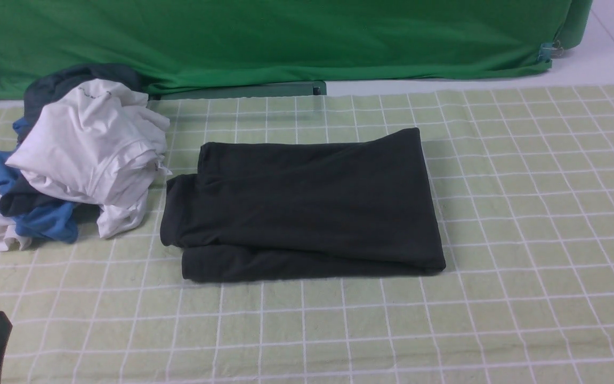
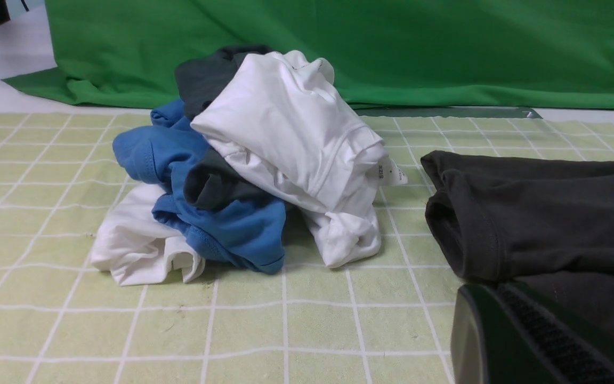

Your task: Fold a long-sleeved shirt over a green coffee tablecloth.

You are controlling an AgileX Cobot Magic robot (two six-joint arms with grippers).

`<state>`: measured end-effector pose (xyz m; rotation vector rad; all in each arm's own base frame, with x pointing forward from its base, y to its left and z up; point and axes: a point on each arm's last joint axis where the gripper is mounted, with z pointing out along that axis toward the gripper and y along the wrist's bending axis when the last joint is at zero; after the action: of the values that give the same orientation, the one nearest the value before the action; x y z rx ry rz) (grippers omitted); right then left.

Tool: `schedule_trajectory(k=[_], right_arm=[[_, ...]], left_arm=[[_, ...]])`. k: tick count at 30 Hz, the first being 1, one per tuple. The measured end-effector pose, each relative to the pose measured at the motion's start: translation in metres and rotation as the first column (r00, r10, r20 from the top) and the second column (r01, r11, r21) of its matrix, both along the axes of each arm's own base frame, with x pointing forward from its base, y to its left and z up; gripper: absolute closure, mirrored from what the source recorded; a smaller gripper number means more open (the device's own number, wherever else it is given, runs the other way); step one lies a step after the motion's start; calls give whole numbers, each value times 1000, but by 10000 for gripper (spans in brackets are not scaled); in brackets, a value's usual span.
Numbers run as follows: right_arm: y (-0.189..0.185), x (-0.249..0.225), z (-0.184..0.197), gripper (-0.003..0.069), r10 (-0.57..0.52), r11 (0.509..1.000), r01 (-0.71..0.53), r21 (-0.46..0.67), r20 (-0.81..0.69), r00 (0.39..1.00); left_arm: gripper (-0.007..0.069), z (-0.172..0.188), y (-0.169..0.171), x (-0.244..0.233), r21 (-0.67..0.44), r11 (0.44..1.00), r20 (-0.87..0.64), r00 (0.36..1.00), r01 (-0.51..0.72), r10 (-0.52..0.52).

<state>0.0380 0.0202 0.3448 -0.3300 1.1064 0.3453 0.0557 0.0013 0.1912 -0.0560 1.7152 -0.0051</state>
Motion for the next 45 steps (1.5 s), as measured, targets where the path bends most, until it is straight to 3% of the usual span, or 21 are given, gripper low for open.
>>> schedule_trajectory(k=[16, 23, 25, 31, 36, 37, 41, 45], right_arm=[[0, 0, 0, 462, -2, 1000, 2, -5, 2, 1000], [0, 3, -11, 461, -52, 993, 48, -111, -32, 998], [0, 7, -23, 456, -114, 982, 101, -162, -74, 991], [-6, 25, -80, 440, -315, 925, 245, -290, -225, 922], [-11, 29, -136, 428, -404, 889, 276, -364, -343, 848], [-11, 29, -139, 428, -384, 896, 253, -366, -350, 855], [-17, 20, -157, 424, -481, 858, 306, -412, -437, 760], [-21, 17, -160, 421, -517, 843, 344, -414, -447, 730]], left_arm=[[609, 0, 0, 0, 0, 1000, -1, 1000, 0, 0], [609, 0, 0, 0, 0, 1000, -4, 1000, 0, 0], [609, 0, 0, 0, 0, 1000, -4, 1000, 0, 0], [608, 0, 0, 0, 0, 1000, -4, 1000, 0, 0], [608, 0, 0, 0, 1, 1000, -4, 1000, 0, 0], [608, 0, 0, 0, 1, 1000, -4, 1000, 0, 0], [608, 0, 0, 0, 1, 1000, -4, 1000, 0, 0], [608, 0, 0, 0, 1, 1000, -4, 1000, 0, 0]])
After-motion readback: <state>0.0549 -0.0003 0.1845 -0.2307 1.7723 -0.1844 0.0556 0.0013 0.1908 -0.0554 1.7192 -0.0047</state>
